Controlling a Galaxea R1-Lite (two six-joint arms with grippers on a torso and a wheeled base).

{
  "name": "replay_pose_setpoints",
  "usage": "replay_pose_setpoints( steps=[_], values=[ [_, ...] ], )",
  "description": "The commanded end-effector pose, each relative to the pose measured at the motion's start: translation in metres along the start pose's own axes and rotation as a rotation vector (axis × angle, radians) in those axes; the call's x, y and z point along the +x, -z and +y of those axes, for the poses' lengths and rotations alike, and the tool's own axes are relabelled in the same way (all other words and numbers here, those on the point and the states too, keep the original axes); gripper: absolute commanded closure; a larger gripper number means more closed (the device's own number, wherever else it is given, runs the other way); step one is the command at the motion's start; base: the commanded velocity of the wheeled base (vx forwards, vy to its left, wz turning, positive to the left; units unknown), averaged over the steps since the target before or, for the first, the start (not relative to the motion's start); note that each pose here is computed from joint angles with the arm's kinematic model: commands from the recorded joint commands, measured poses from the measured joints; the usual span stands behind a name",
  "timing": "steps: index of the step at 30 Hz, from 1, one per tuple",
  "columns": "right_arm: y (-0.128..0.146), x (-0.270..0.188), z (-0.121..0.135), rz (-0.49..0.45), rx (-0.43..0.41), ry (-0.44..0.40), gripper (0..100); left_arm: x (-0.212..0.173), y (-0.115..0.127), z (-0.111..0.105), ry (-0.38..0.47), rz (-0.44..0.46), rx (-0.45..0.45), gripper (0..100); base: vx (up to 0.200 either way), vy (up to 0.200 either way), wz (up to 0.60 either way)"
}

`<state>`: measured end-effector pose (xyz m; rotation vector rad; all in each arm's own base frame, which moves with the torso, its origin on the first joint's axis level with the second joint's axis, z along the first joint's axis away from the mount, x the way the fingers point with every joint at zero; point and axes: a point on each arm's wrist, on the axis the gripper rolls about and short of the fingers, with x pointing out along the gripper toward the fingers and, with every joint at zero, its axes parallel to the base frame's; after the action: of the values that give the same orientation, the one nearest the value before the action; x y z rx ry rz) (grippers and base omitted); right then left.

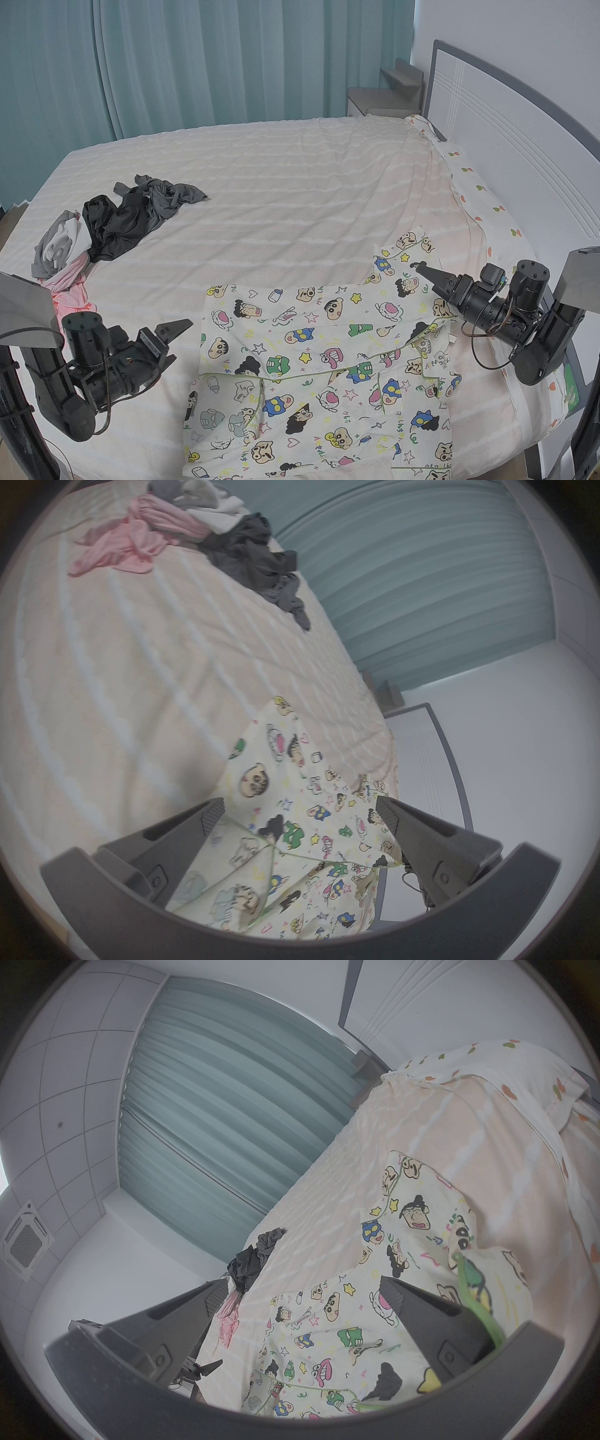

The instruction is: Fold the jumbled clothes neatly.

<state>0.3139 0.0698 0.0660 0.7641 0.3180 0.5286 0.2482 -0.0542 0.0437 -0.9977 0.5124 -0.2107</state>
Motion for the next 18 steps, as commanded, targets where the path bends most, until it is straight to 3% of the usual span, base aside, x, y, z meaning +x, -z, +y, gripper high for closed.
replay_pose_setpoints(
  steps=[1,4,6,9,14,18],
  values=[
    [0.008,-0.006,-0.001,0.023,0.022,0.016,0,0.034,0.023,-0.015,0.061,0.034,0.074,0,0.000,0.000,0.00],
    [0.008,-0.006,0.001,0.017,0.020,0.018,0,0.040,0.029,-0.014,0.061,0.053,0.130,0,0.000,0.000,0.00],
    [0.008,-0.006,0.006,0.003,0.016,0.016,0,0.060,0.040,-0.001,0.011,0.081,0.211,0,0.000,0.000,0.00],
    [0.007,-0.006,0.009,0.001,0.011,0.007,0,0.077,0.045,0.012,-0.053,0.066,0.221,0,0.000,0.000,0.00],
    [0.006,-0.005,0.015,-0.006,0.003,-0.010,0,0.079,0.052,0.024,-0.145,0.127,0.228,0,0.000,0.000,0.00],
    [0.007,-0.004,0.016,-0.004,0.002,-0.015,0,0.082,0.054,0.029,-0.179,0.146,0.259,0,0.000,0.000,0.00]
  ],
)
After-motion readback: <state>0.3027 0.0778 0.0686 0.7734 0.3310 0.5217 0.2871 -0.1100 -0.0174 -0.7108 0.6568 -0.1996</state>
